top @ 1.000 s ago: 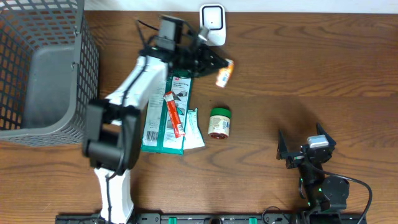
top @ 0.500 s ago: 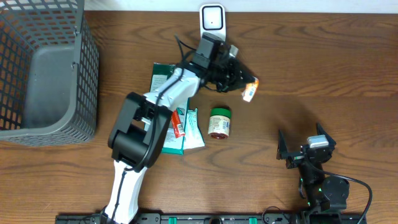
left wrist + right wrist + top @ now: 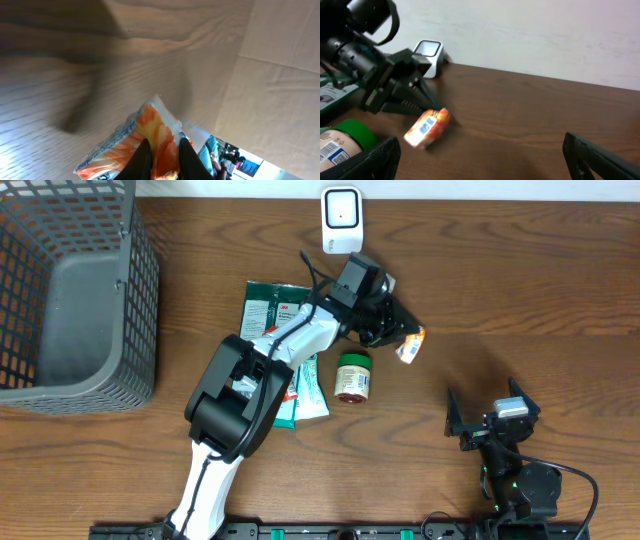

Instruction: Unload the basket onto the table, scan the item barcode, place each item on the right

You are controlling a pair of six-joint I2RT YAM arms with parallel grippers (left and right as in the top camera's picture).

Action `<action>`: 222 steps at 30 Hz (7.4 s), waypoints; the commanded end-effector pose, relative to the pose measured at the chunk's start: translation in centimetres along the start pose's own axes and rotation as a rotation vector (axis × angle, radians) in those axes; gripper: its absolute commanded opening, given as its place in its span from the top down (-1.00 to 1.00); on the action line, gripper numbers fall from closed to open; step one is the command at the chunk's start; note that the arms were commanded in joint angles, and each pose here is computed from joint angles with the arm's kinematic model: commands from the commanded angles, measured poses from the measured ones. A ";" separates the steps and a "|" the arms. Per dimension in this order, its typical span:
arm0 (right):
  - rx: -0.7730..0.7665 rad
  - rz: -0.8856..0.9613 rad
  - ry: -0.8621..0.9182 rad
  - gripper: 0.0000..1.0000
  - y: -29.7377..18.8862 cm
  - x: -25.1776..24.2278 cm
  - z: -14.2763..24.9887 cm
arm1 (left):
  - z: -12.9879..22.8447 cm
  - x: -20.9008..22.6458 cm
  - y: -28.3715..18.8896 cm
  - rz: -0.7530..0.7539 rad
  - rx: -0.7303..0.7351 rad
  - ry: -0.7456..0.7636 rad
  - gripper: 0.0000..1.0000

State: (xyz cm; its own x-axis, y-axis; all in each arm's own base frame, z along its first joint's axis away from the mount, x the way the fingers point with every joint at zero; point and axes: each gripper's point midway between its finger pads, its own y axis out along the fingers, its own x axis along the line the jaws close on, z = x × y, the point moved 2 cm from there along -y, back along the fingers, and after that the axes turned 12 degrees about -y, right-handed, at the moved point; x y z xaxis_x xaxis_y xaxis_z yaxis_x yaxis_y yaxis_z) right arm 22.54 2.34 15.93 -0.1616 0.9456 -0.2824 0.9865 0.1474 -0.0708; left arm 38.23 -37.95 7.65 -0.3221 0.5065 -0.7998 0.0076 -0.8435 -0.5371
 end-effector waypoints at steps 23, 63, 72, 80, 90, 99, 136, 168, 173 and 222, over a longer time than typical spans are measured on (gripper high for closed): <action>0.001 -0.001 0.004 -0.99 0.0 0.0 0.0 | -3.9 3.9 -1.4 -0.049 -0.132 -0.203 0.83; 0.002 -0.001 0.004 -0.98 0.0 0.1 0.1 | -9.2 1.6 -7.3 0.184 -0.138 -0.138 -0.59; 0.002 -0.001 0.004 -0.99 0.0 0.1 0.1 | -5.7 -8.3 -14.4 0.326 -0.186 0.148 -0.61; 0.002 -0.001 0.004 -0.99 0.0 0.1 0.1 | -5.0 -2.7 -25.5 -0.281 -0.726 0.198 -0.62; 0.002 -0.001 0.004 -0.98 0.0 0.1 0.1 | -0.2 3.0 -40.5 -0.872 -1.169 0.081 -0.62; 0.002 -0.001 0.004 -0.99 0.0 0.1 0.1 | 0.6 5.7 -40.9 -0.965 -1.097 0.021 -0.62; 0.002 -0.001 0.004 -0.99 0.0 0.1 0.1 | 0.6 5.7 -40.9 -0.965 -1.097 0.021 -0.63; -0.001 -0.014 0.017 -0.98 0.0 0.2 0.0 | 0.6 5.7 -40.9 -0.965 -1.097 0.021 -0.63; 0.000 -0.013 0.115 -0.98 0.0 0.2 0.0 | 0.6 5.7 -40.9 -0.965 -1.097 0.021 -0.63; 1.178 -0.303 0.516 -0.05 10.5 -0.2 -9.7 | 0.6 5.7 -40.9 -0.965 -1.097 0.021 -0.64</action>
State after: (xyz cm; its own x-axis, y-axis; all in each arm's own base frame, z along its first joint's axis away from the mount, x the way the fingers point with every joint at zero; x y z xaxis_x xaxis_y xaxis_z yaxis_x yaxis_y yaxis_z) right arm 32.77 4.86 25.40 -0.0822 0.9684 0.2355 0.2996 0.2494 -0.9209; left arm 35.55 -1.00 25.49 -0.6061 0.7941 -0.0455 0.5193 0.3518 -0.7788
